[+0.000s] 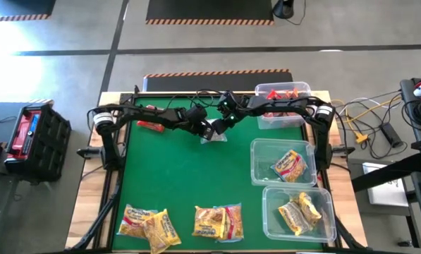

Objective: Sort Maruchan noodles
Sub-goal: Put the top middle noodle pack into the middle transparent bin

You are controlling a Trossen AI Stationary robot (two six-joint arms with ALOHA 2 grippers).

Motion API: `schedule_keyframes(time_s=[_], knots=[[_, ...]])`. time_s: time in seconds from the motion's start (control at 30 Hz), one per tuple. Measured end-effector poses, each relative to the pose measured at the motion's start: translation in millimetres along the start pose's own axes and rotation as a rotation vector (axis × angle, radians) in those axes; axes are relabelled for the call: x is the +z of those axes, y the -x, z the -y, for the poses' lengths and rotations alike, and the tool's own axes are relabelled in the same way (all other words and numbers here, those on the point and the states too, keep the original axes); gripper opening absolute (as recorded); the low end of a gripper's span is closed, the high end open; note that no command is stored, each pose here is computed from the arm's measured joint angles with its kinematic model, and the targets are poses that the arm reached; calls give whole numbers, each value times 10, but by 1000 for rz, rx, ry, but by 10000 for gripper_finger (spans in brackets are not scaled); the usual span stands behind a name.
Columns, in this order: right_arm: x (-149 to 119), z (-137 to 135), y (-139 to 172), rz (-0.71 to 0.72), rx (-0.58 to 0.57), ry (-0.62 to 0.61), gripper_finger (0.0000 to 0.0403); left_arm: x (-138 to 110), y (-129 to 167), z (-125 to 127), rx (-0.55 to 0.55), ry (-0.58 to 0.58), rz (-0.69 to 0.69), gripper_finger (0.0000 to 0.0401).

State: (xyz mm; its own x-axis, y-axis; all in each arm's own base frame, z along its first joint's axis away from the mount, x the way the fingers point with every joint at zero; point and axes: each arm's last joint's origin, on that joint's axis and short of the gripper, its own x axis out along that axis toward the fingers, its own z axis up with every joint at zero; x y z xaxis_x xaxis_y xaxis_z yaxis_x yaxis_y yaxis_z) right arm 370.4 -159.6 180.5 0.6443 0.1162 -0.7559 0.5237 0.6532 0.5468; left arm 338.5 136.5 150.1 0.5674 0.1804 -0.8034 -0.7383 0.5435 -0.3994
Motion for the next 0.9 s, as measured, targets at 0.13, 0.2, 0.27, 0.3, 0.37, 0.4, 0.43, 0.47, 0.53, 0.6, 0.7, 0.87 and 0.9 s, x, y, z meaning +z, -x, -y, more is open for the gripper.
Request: schedule_keyframes(time_s=[0.13,0.2,0.27,0.3,0.37,0.4,0.43,0.47,0.53,0.6,0.7,0.87,0.9], knots=[[6,-32,54,-10,2,8,53,56,119,44,-23,-6,41,42],[11,-51,89,-8,3,21,53,68,155,57,-29,-10,50,42],[14,-72,131,-2,5,30,53,76,198,71,-36,-16,54,42],[18,-86,156,2,7,33,53,82,227,79,-41,-22,54,42],[25,-102,204,9,10,51,54,86,293,91,-48,-44,44,42],[31,-114,232,15,12,58,53,84,336,97,-50,-55,35,42],[37,-120,258,20,13,63,53,82,379,102,-52,-67,28,42],[41,-127,275,24,15,71,53,83,422,111,-54,-80,26,42],[54,-137,321,36,18,77,52,92,510,128,-64,-98,31,42],[62,-152,368,48,19,81,52,113,605,152,-85,-102,49,42],[74,-170,431,64,20,92,51,142,762,191,-127,-106,78,42],[87,-188,517,81,28,112,51,169,994,235,-166,-116,126,42],[89,-191,528,81,34,113,51,175,1031,240,-172,-121,136,42]])
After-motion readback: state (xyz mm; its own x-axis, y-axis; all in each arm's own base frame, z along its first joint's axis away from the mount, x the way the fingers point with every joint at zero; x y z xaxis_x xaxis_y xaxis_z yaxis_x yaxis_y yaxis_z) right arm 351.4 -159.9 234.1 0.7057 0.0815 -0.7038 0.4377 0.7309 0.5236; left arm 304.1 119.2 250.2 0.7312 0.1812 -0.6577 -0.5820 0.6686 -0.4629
